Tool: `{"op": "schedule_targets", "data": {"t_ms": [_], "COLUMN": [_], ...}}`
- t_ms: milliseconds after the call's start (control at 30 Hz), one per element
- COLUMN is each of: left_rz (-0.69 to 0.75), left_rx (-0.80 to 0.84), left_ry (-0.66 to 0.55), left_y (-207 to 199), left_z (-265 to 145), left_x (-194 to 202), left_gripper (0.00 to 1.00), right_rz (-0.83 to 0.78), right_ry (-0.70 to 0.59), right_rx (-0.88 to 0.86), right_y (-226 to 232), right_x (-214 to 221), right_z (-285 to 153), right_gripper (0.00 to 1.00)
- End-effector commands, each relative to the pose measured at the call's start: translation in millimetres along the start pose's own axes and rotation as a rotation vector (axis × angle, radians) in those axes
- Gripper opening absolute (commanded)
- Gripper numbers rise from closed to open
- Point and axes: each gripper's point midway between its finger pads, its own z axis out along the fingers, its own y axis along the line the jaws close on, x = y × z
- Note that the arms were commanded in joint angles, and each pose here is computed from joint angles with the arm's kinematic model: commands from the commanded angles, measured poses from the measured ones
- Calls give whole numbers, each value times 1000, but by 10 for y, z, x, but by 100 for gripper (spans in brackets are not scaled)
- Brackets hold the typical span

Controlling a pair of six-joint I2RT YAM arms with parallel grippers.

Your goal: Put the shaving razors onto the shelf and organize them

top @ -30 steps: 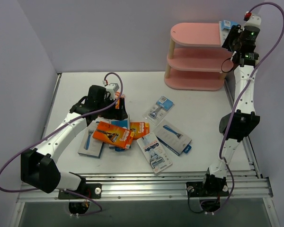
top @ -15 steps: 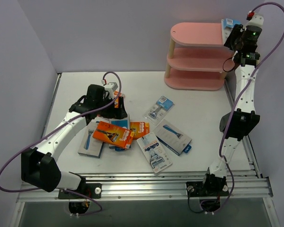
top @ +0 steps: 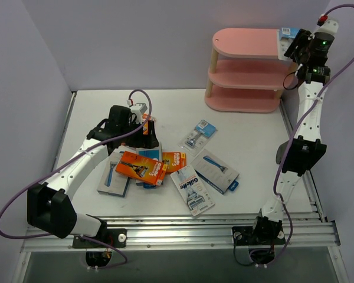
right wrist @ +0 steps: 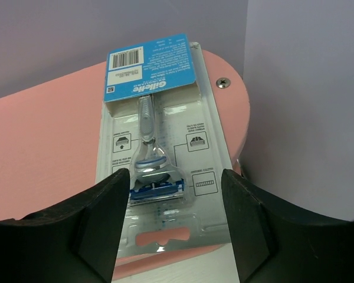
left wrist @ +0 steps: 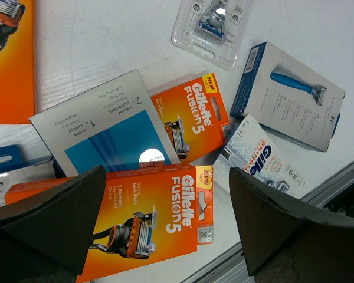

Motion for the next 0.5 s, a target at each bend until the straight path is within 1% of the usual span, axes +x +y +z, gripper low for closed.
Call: {"op": "schedule_targets", "data": {"t_ms": [0, 167, 233, 400, 433, 467], "left_rz": [17, 19, 23, 25, 26, 26], "left_rx": [33, 36, 35, 16, 11, 11], "left_ry": [-68, -67, -74, -95, -105, -106], "left_y": [-84, -87, -86, -43, -39, -39], "left_z": [-52, -57, -76, -131, -159, -159], "left_x": [-239, -241, -255, -296, -310, -310], "left_gripper": [94, 94, 94, 94, 94, 94], "right_rz": [20, 30, 33, 35, 39, 39], "right_ry": [-101, -131, -126, -137, -142, -142], "right_rx": [-18, -31, -33, -45, -53, -53], "right_y": [9, 29, 22, 58, 80, 80], "right_x": [-399, -565, -559, -677, -718, -719], "right_z": [-138, -281, -309, -530, -635, -636], "right_gripper": [59, 60, 60, 61, 61, 61]}}
